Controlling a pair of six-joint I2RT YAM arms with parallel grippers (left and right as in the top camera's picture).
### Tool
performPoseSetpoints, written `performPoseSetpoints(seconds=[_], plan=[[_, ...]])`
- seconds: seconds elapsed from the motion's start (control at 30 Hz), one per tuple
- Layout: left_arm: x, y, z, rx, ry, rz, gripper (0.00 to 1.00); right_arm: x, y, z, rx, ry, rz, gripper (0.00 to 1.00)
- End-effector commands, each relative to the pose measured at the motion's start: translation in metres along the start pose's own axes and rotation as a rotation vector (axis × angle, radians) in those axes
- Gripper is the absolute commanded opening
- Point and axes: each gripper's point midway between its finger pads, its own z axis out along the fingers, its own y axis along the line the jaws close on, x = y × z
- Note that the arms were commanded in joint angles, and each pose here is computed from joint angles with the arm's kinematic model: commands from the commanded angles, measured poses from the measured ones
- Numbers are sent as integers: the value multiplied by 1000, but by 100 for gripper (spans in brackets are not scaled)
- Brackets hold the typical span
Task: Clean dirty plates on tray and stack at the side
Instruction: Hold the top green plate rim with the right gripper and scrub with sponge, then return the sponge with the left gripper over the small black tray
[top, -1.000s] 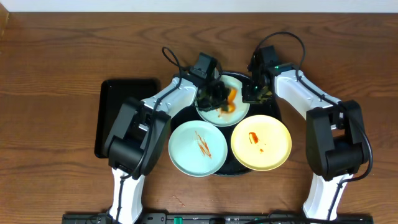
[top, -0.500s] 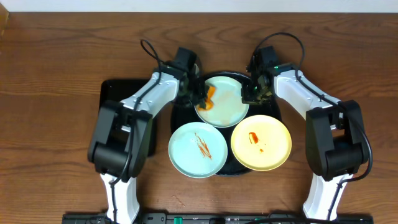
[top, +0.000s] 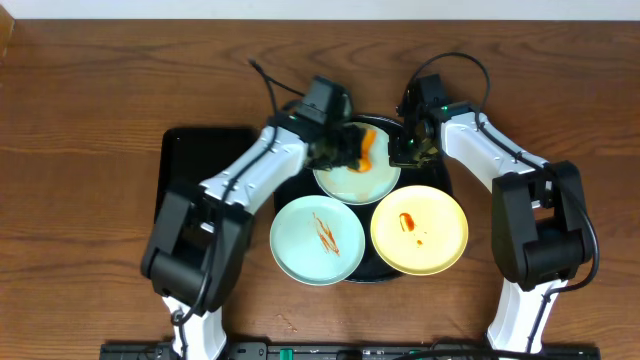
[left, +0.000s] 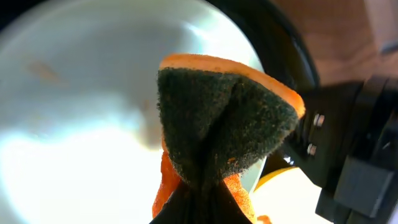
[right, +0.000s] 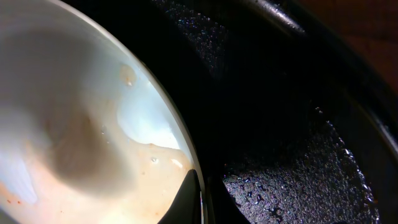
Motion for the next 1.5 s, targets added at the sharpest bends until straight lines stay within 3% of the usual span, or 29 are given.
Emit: performPoseSetpoints(seconds=[0.0, 0.33, 0.47, 0.6, 0.73, 0.93, 1.17, 1.47], plan=[[4, 13, 9, -70, -9, -34, 7, 6, -6, 6, 39, 22, 12, 1], [15, 37, 35, -125, 42, -56, 7, 7, -6, 6, 41, 29, 14, 1], [15, 62, 32, -256, 29, -11, 7, 8, -7, 6, 41, 31, 14, 1], [12, 97, 15, -407, 13, -44, 7, 8, -7, 6, 42, 33, 14, 1], [2, 107, -4, -417, 3, -81, 7, 8, -7, 6, 42, 33, 15, 1], [-19, 80, -35, -312, -45, 30, 7, 9, -7, 6, 42, 35, 15, 1], [-20, 65, -89, -303, -106, 28, 7, 8, -7, 6, 42, 34, 15, 1], [-6, 151, -141, -514, -59, -173, 7, 8, -7, 6, 42, 34, 4, 1]])
